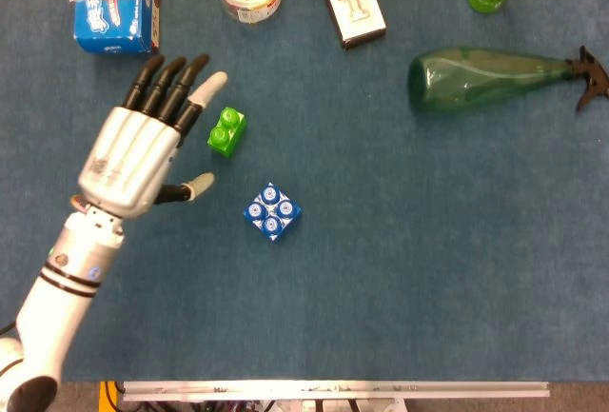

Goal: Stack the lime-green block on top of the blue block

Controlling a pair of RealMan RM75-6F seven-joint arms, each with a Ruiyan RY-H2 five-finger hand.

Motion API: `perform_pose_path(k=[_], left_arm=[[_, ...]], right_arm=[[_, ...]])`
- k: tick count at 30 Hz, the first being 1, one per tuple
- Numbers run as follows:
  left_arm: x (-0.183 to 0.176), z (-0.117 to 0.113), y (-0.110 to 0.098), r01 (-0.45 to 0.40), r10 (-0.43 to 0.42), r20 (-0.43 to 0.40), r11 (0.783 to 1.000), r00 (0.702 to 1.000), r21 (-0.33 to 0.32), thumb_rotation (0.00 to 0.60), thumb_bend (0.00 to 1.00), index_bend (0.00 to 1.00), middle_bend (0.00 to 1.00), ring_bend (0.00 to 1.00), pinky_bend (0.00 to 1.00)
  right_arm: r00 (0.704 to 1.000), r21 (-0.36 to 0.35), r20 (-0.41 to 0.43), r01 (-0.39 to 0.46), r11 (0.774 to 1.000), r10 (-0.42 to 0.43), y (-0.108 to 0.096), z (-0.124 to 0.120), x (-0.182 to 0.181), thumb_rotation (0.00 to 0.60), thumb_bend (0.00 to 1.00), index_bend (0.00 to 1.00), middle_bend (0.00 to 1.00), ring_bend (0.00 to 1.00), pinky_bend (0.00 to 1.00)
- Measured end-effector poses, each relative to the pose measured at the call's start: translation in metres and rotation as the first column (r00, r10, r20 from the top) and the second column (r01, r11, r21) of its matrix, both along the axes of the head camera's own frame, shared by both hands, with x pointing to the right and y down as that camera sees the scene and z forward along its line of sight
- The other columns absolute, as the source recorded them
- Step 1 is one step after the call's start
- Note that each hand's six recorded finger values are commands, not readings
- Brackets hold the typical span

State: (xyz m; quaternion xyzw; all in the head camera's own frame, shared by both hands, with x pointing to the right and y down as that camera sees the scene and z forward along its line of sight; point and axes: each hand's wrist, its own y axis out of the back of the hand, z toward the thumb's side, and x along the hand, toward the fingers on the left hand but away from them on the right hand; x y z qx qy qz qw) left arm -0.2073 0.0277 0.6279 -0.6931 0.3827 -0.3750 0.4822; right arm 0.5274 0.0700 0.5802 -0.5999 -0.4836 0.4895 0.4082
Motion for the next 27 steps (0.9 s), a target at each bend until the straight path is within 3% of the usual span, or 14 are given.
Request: perform_pose_path(k=[10,27], left_arm=[[0.026,0.036,-0.009,-0.023,0.025,0.043,0.999,0.999,-0.047,0.6,0.13,0.0,0.0,0.0,0.01],[0.057,0.068,-0.025,-0.032,0.038,0.122,0.998,0.992,-0.051,0.6,0.13,0.0,0.0,0.0,0.01]], right_arm=[[1.0,-0.003,0.004,-0.003,1.0,0.003,-0.001,-0.001,0.003,0.6,0.53,0.49,0.37,0.31,0.49],[1.0,0.002,0.017,-0.006,1.0,0.006,0.001,-0.005,0.005,0.6,0.53,0.49,0.37,0.31,0.49]])
